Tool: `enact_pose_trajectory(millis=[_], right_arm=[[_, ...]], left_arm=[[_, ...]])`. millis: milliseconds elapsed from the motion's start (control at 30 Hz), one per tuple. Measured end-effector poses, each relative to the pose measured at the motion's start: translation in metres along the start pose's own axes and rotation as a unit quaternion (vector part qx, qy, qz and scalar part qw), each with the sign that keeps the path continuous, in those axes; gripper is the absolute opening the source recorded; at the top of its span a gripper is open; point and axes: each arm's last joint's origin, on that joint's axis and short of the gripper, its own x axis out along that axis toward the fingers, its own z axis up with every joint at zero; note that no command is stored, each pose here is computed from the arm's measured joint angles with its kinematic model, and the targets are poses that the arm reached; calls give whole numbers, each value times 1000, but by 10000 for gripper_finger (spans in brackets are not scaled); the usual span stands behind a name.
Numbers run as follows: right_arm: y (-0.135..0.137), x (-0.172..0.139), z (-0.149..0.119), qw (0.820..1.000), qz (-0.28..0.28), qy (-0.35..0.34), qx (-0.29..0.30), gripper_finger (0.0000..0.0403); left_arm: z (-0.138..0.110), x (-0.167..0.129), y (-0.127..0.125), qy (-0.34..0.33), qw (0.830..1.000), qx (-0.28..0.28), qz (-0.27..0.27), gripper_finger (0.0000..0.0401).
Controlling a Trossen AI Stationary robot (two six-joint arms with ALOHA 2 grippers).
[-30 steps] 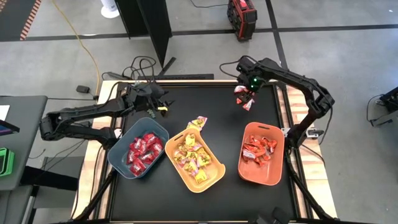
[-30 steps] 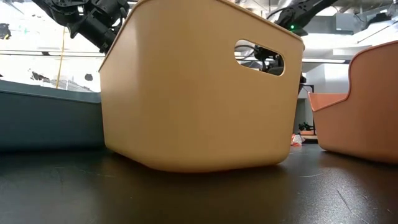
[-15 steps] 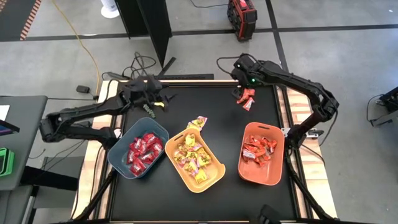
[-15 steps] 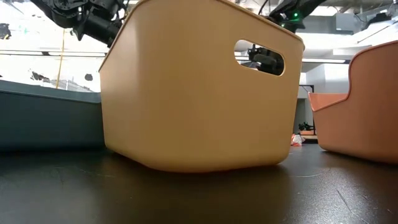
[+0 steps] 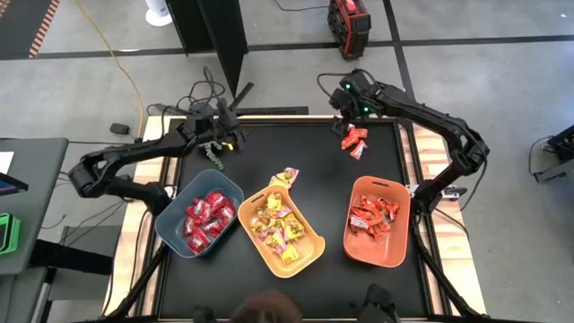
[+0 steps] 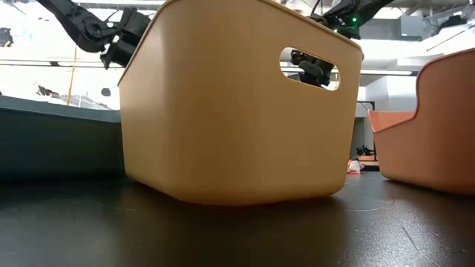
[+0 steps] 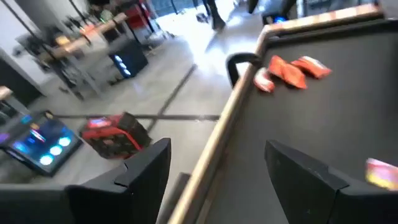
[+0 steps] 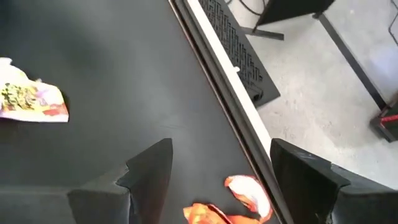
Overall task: Sort candy
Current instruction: Put the orange chocolate into the orange bin
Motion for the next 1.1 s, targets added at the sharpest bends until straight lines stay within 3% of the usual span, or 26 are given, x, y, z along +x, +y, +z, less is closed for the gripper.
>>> enact_pose_trajectory(millis=[100, 400, 633, 733, 833, 1000, 1100], right_arm=[[-9, 0, -3, 1000, -2, -1, 4, 286], [-29, -2, -3, 999, -9, -40, 21, 286], [-33, -3, 4, 996, -23, -76, -28, 286], [-40, -4, 6, 994, -39, -99, -13, 286], [-41, -4, 4, 994, -31, -90, 45, 286], [-39, -5, -3, 988, -16, -62, 142, 286], [-38, -5, -5, 985, -11, -50, 165, 286]], left_arm=[[-2, 8, 7, -24, 1000, -1, 7, 254], [-6, 14, 16, -17, 1000, -5, 1, 254], [-6, 14, 17, -17, 1000, -19, 8, 254], [-3, 14, 24, -10, 994, -67, 90, 254], [-2, 12, 29, -3, 978, -124, 170, 254], [-1, 12, 34, 24, 961, -150, 230, 254], [-2, 12, 35, 49, 956, -149, 249, 254]])
